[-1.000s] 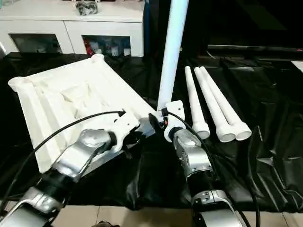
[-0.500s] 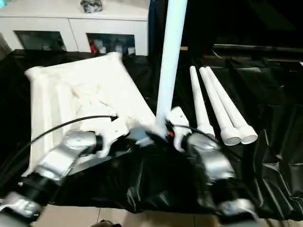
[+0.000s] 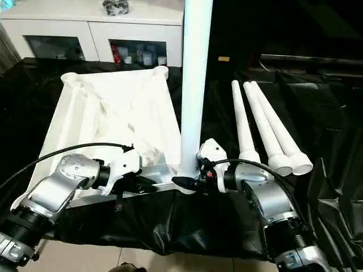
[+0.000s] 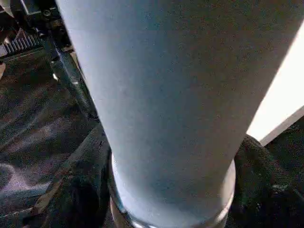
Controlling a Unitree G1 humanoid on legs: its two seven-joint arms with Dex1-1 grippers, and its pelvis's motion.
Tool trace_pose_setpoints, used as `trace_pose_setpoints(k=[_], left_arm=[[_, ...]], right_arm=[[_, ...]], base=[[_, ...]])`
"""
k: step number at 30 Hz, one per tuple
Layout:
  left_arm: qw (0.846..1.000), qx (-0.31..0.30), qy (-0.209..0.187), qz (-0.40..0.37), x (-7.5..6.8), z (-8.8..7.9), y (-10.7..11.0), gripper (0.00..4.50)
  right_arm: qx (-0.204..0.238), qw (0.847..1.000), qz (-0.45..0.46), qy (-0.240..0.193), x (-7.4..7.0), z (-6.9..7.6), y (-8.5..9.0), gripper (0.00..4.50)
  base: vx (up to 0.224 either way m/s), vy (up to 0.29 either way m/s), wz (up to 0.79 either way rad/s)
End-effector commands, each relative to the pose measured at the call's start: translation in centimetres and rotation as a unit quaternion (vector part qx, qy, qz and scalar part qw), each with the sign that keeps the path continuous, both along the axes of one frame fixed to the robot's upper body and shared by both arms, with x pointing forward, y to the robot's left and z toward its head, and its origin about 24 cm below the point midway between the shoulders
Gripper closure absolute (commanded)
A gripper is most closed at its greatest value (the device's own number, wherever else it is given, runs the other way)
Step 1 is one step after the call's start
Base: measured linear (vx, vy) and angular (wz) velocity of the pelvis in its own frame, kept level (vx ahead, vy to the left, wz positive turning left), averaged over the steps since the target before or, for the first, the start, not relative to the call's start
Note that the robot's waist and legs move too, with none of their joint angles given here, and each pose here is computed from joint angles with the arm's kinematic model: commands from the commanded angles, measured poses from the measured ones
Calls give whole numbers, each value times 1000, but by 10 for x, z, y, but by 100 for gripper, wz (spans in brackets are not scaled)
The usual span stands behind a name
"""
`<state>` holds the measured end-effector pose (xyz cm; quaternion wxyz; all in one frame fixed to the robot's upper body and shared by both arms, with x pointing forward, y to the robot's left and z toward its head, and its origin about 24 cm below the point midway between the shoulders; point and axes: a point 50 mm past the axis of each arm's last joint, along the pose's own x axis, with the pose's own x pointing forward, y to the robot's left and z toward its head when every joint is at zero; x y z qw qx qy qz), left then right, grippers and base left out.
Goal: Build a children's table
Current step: Rotate leg to tighten
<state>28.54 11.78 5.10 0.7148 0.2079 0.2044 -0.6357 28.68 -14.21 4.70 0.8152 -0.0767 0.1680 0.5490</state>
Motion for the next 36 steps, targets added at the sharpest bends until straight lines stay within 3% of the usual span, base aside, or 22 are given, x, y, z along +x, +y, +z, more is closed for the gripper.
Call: trace_pose_setpoints(k=[1, 3, 5, 9, 11, 14, 18, 23, 27, 36], left_arm=[[998, -14, 18, -55, -11, -3, -19, 450], [999, -16, 14, -41, -9, -3, -19, 450], [999, -31, -2, 16, -1, -2, -25, 450], [996, -36, -11, 77, 9, -3, -32, 450], [984, -34, -28, 172, 22, -4, -44, 450], [970, -35, -44, 238, 31, -3, -54, 450], [968, -40, -62, 238, 32, -1, -65, 450], [977, -48, -73, 195, 28, 1, -70, 450], [984, -57, -64, 157, 21, 1, -67, 450], [995, -55, -26, 76, 10, -2, -46, 450]], right_arm=[[4, 999, 33, 13, -7, -3, 14, 173], [7, 1000, 21, 12, -6, -5, 16, 173], [-4, 998, -67, -15, 8, -13, 20, 173], [-6, 989, -145, -24, 19, -19, 24, 175], [-1, 965, -262, -16, 34, -28, 34, 175], [10, 940, -341, -3, 42, -32, 45, 175], [14, 929, -370, -12, 48, -30, 60, 175], [49, 936, -348, -17, 51, -23, 66, 119], [45, 948, -313, -39, 51, -19, 60, 71], [4, 987, -149, -66, 33, -14, 37, 71]], base=[[0, 0, 0], [0, 0, 0], [0, 0, 0], [0, 0, 0], [0, 0, 0], [0, 0, 0], [0, 0, 0], [0, 0, 0], [0, 0, 0], [0, 0, 0]])
